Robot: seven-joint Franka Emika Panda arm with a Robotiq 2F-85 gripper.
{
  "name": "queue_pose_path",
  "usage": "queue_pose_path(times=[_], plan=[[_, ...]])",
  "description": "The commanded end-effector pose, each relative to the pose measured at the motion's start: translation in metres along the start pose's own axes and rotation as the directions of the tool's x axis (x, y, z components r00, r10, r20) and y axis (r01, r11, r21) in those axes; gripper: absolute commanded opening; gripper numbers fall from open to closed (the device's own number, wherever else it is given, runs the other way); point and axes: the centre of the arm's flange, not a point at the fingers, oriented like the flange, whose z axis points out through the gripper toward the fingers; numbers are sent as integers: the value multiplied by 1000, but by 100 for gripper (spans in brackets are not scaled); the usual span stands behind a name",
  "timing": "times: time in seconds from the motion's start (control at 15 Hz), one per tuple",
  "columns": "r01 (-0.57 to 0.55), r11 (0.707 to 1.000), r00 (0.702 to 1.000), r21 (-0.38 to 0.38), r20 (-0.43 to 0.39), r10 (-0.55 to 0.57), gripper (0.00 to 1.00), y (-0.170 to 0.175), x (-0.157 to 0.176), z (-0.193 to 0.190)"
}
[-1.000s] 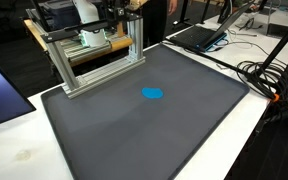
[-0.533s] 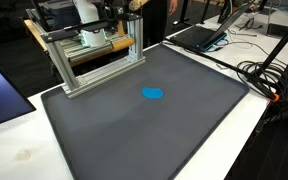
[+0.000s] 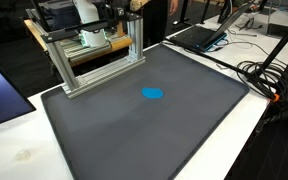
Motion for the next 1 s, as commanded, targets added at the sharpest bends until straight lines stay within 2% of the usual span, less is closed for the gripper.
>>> queue_pose_path(times=[0.0,0.53,0.93], plan=[[-26,1000,1000,-18,-17,26,100,-2,-2,-15],[-63,993,998,-99,-24,61,100,2,2,-37],[-86,995,990,-52,-119,80,100,15,38,-85]])
